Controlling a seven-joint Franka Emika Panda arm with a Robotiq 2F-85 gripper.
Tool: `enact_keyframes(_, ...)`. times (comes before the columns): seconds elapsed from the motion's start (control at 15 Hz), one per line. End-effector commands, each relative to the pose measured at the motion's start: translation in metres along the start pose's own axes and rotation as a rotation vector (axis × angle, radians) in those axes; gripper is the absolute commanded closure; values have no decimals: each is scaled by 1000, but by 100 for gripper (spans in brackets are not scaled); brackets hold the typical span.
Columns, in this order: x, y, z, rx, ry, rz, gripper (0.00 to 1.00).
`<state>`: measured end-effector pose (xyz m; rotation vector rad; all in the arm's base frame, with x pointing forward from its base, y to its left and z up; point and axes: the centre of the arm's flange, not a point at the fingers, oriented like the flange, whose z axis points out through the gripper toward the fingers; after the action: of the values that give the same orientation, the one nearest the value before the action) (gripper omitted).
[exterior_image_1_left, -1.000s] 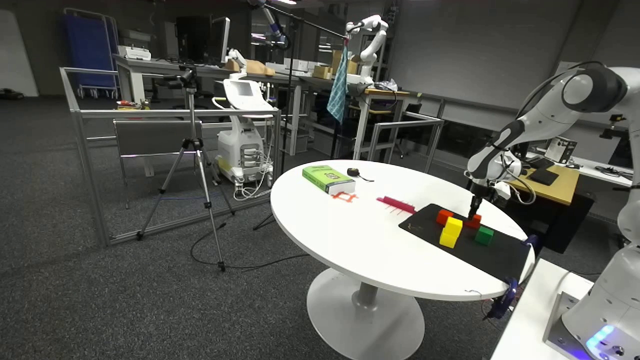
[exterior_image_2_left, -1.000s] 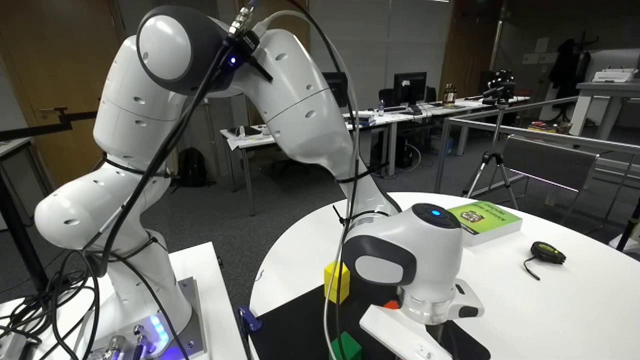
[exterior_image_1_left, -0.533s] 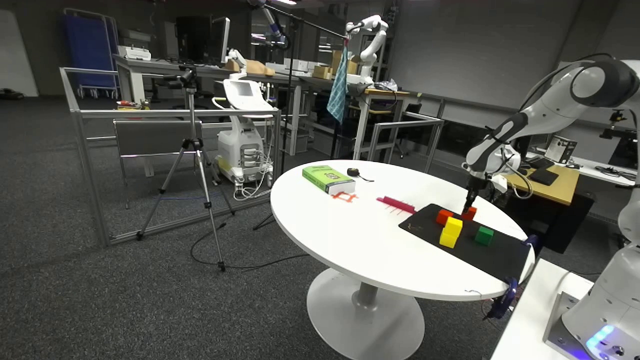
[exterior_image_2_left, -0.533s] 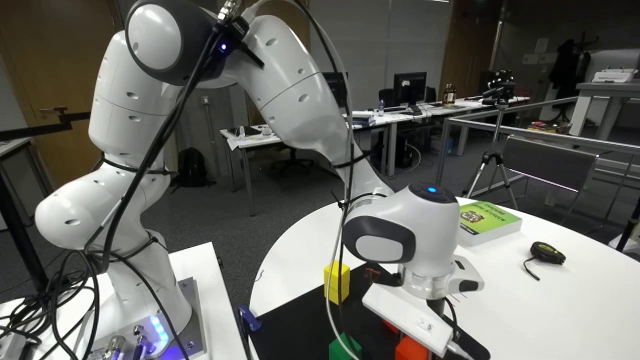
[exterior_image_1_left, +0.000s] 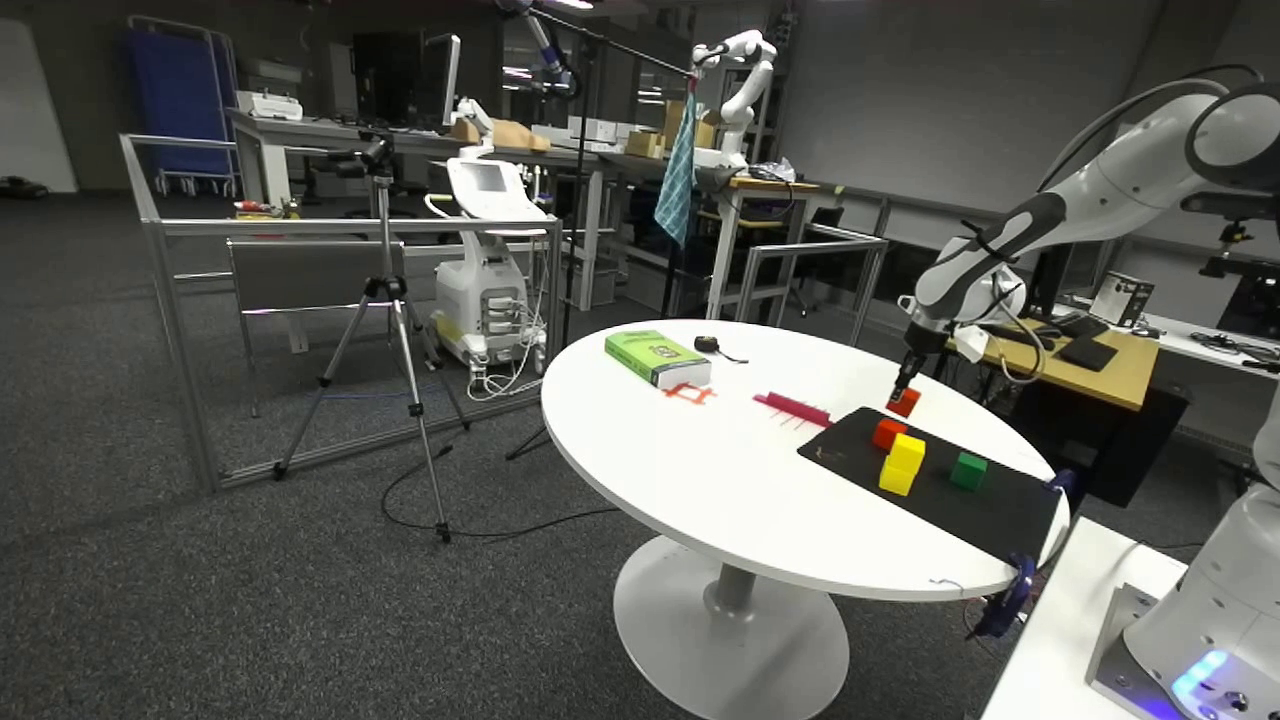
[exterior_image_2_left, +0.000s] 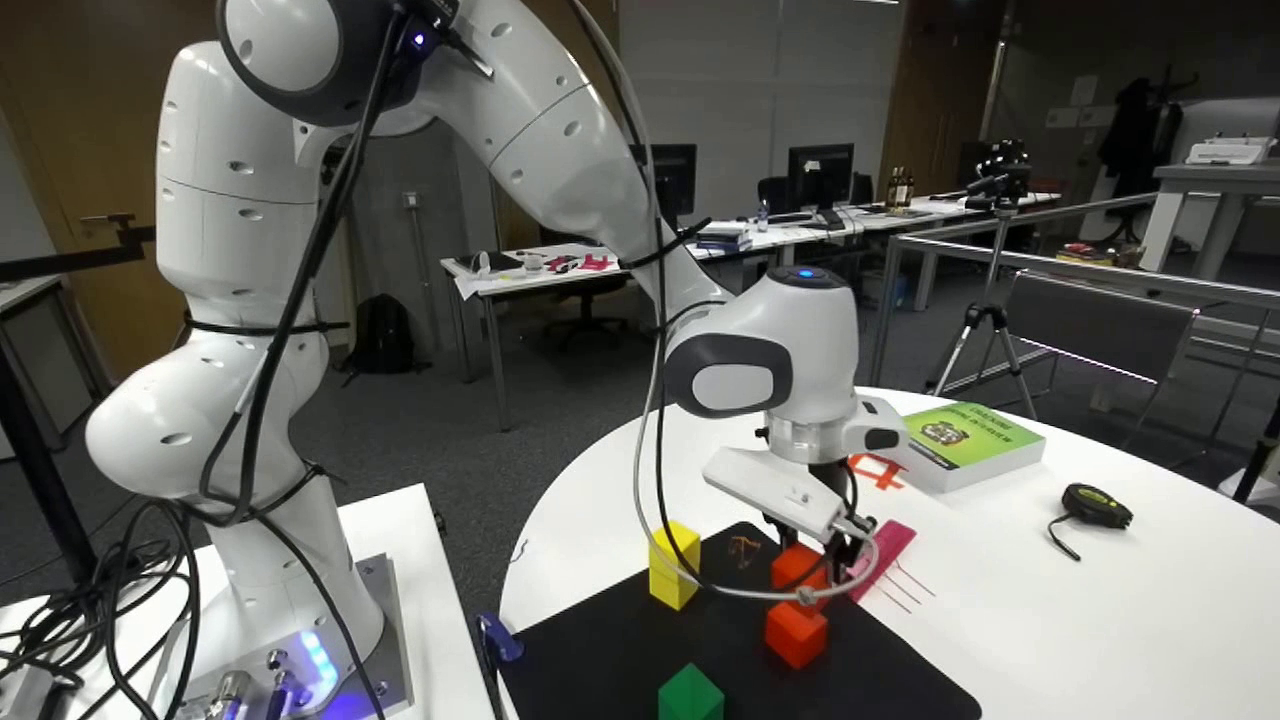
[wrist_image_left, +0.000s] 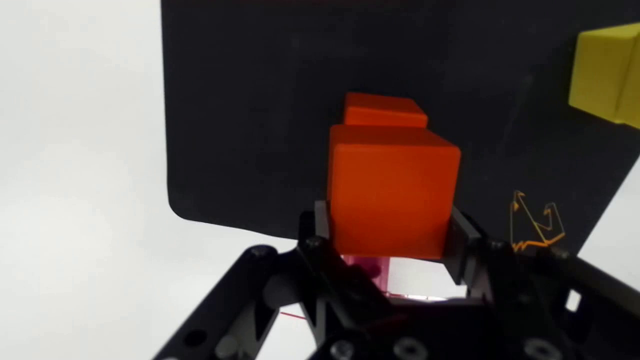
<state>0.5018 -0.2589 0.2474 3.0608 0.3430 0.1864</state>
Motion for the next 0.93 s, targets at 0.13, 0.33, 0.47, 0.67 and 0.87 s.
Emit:
enact_keyframes(0.13,17,-33,-1,-28,-2,123,70)
enact_keyframes(0.33,12,-31,0,-50,-26,174,70)
enact_keyframes(0.47,6,-25,0,-67,-44,182,70)
enact_keyframes(0.67,1,-16,5,-86,-69,172,70)
enact_keyframes(0.87,1,-14,13,-73,-95,169,70)
